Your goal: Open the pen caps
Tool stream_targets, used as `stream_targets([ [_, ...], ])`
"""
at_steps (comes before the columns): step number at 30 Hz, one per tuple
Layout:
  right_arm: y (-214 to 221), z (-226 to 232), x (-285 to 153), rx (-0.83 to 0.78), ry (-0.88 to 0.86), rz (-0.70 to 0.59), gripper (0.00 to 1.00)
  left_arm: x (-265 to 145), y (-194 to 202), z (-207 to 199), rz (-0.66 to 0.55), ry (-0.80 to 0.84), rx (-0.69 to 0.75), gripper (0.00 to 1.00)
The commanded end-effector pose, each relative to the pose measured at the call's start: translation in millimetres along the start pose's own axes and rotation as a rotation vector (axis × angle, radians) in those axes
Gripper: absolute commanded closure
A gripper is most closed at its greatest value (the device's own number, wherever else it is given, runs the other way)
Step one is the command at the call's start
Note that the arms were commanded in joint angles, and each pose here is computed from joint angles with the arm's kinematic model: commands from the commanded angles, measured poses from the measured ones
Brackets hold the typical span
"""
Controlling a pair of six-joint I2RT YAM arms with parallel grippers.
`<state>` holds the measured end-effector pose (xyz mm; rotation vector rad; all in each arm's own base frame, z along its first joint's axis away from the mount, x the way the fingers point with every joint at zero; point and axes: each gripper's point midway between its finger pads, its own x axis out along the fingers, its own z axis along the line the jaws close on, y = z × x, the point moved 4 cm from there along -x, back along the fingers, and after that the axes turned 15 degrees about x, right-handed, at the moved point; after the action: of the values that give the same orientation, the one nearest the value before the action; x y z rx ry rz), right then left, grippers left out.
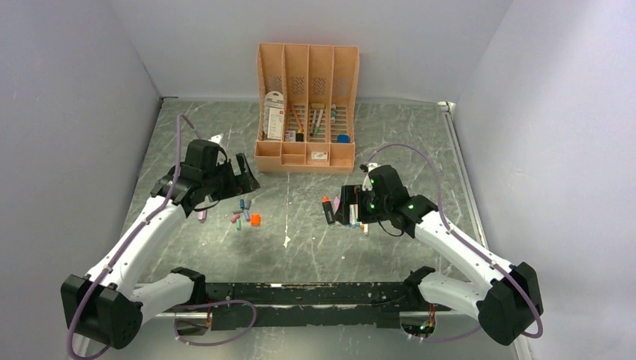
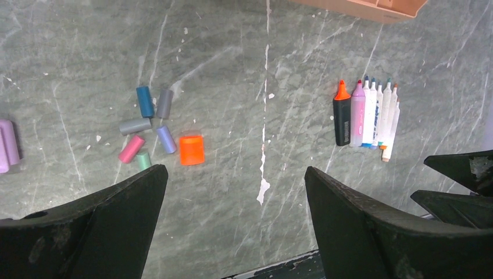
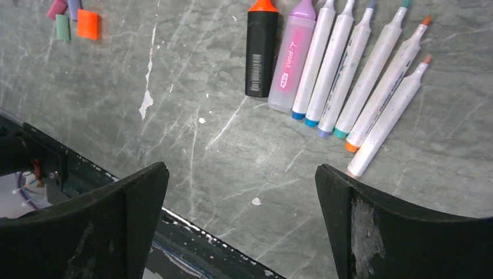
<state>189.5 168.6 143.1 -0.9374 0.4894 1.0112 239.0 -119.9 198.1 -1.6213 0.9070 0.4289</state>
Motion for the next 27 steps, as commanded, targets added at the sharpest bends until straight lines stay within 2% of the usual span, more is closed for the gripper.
stream_targets([
  [1,-16.5,0.4,-1.8,-0.03,0.021,-0.078,0.0,7.1,-6.2,-2.0,-0.052,0.014,-0.005,0.01],
  [4,-27.0,5.3,-3.3,-0.06,0.011,-0.12,0.0,16.4,-6.1,-9.0,-0.065,0.075,-0.004,0.01],
  [10,-65.7,23.6,-23.9,-0.096,-0.028,-0.333,0.0,30.3,-19.8,-38.7,-0.15,0.238,0.037,0.01],
  [19,-115.4,41.3,-37.2,-0.17,0.029,-0.487,0.0,33.8,-48.8,-97.6,-0.26,0.273,0.232,0.01],
  [23,-132.4,60.5,-43.6,-0.196,-0.019,-0.525,0.0,20.5,-64.5,-119.4,-0.32,0.313,0.263,0.01],
  [27,-151.9,67.7,-57.4,-0.223,0.005,-0.604,0.0,-8.4,-86.0,-130.6,-0.434,0.338,0.329,0.01],
])
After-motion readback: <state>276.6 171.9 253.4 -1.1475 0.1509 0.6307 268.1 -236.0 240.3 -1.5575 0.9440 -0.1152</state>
